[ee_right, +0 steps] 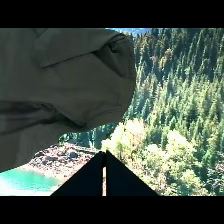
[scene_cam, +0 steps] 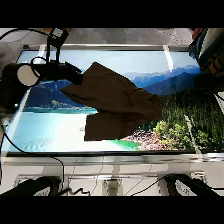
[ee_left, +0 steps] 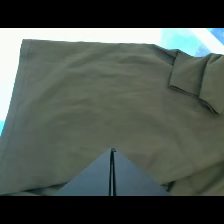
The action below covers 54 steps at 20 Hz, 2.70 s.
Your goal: Fold the clothes and pants, and hang the long-sleeved shirts on hangers.
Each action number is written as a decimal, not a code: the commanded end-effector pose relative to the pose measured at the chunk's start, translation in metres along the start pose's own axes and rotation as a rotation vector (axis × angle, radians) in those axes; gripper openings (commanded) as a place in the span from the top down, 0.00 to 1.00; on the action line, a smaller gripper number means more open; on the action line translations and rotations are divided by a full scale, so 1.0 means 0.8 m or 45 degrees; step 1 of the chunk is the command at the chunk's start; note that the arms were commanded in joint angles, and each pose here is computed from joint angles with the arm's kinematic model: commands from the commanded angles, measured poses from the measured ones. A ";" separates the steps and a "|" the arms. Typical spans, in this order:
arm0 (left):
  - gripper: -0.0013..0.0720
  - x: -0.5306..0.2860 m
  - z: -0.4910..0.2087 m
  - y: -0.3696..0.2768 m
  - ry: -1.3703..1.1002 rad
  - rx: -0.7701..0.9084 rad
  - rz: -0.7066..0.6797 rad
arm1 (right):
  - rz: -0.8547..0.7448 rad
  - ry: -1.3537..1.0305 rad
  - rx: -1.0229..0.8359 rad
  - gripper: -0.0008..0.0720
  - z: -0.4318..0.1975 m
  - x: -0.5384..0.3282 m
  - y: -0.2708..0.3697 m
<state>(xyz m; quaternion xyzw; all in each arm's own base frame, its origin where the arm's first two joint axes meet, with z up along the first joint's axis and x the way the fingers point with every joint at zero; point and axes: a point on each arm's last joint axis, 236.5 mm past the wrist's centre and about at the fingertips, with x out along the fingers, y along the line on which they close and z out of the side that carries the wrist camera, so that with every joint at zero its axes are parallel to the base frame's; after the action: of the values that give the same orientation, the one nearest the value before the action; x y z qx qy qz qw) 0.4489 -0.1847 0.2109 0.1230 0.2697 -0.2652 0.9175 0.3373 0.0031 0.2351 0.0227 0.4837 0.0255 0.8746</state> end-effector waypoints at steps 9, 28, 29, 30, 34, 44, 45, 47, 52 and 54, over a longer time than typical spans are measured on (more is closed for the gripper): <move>0.97 0.003 -0.002 0.001 0.007 -0.001 0.000 | 0.001 0.002 0.000 0.97 0.000 0.001 0.000; 0.97 -0.056 -0.007 0.031 0.051 0.108 0.144 | 0.099 0.089 -0.197 0.97 -0.035 0.079 0.014; 0.97 -0.080 -0.004 0.049 0.038 0.116 0.218 | 0.168 0.173 -0.209 0.97 -0.071 0.098 0.026; 0.97 -0.108 -0.001 0.068 0.019 0.098 0.290 | 0.230 0.250 -0.203 0.97 -0.108 0.117 0.037; 0.95 -0.164 -0.050 0.109 0.167 -0.017 0.386 | 0.626 0.436 -0.041 0.97 -0.241 0.174 0.118; 0.16 -0.121 -0.098 0.099 0.355 -0.147 0.247 | 0.701 0.504 0.702 0.18 -0.316 0.302 0.146; 0.16 -0.113 -0.103 0.100 0.374 -0.164 0.241 | 0.685 0.538 0.735 0.19 -0.324 0.312 0.144; 0.16 -0.102 -0.111 0.102 0.402 -0.174 0.231 | 0.695 0.602 0.810 0.19 -0.335 0.324 0.149; 0.16 -0.087 -0.120 0.105 0.437 -0.182 0.219 | 0.751 0.651 0.770 0.22 -0.343 0.336 0.186; 0.16 -0.083 -0.123 0.106 0.447 -0.184 0.215 | 0.755 0.640 0.686 0.31 -0.335 0.338 0.197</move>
<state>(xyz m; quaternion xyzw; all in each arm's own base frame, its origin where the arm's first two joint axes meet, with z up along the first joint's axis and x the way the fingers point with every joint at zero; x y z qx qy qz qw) 0.4033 -0.0503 0.1803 0.1248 0.4257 -0.1413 0.8850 0.2429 0.1747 -0.1185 0.4032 0.6429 0.1469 0.6344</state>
